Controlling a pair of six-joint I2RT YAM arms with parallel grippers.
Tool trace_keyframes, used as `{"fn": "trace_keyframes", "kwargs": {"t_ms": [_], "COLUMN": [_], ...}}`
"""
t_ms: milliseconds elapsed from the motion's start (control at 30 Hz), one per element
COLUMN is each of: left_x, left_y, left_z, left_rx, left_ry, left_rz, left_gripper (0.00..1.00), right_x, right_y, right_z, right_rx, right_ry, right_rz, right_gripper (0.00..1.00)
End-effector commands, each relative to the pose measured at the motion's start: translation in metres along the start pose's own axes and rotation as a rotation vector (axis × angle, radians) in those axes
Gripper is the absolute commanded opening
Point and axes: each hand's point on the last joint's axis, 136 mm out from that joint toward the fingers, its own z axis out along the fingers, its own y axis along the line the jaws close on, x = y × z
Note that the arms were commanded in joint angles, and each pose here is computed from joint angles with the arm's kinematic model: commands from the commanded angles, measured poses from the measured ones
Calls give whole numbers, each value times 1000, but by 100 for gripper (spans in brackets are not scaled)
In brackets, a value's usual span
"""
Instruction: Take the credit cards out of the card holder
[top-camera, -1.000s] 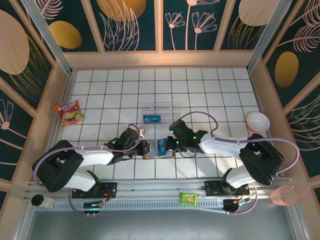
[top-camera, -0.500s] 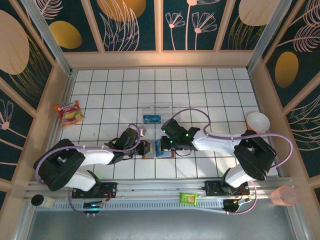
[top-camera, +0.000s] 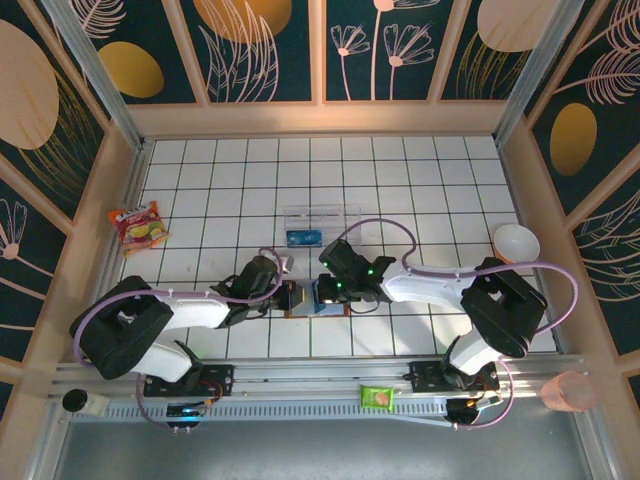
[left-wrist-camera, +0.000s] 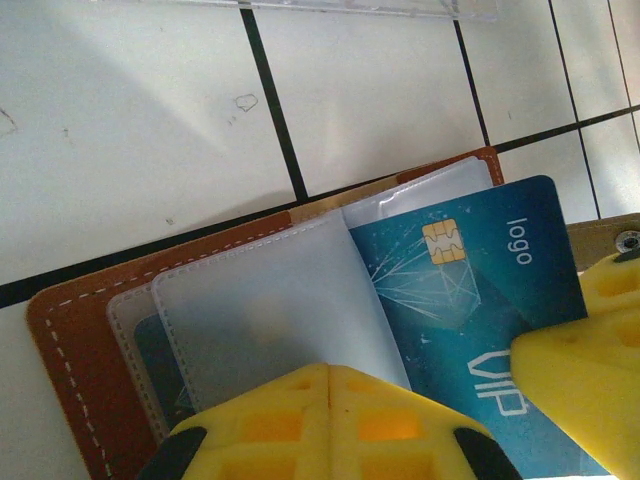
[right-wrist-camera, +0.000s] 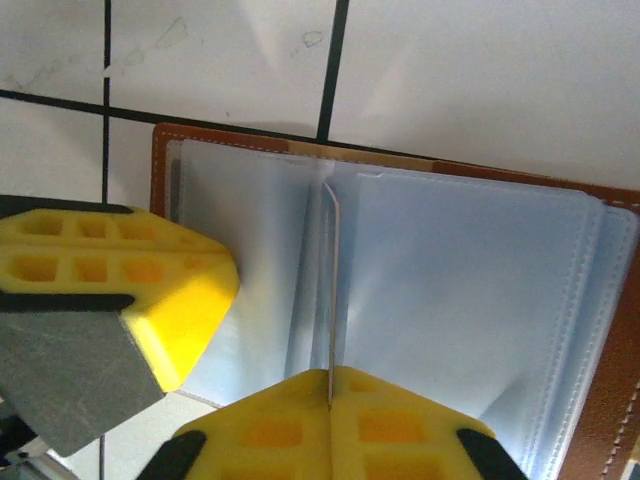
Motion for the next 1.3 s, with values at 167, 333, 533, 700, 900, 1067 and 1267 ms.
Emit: {"fn": "trace_keyframes", "kwargs": {"t_ms": [167, 333, 533, 700, 900, 1067, 1267], "left_x": [15, 8, -13, -33, -37, -31, -22], "left_y": [11, 4, -13, -24, -6, 19, 34], "left_z": [4, 1, -13, -37, -58, -67, -70], "left_rx": [-43, -28, -12, -19, -78, -97, -126], "left_ry": [65, 50, -11, -98, -166, -183, -175], "left_rz": [3, 10, 26, 37, -5, -86, -126], "left_gripper": [0, 0, 26, 46, 68, 95, 99], "right_x": [-20, -48, -91, -116, -111, -100, -97], "right_y": [-4, 10, 25, 34, 51, 68, 72], "right_z": [-42, -82, -120, -128, -107, -101, -88], "right_rx": [32, 23, 81, 96, 58, -6, -27], "right_ry": [-151, -312, -480, -490, -332, -224, -60], "right_rz": [-137, -260, -362, -528, -873, -1103, -1281], "right_gripper": [0, 0, 0, 0, 0, 0, 0]}}
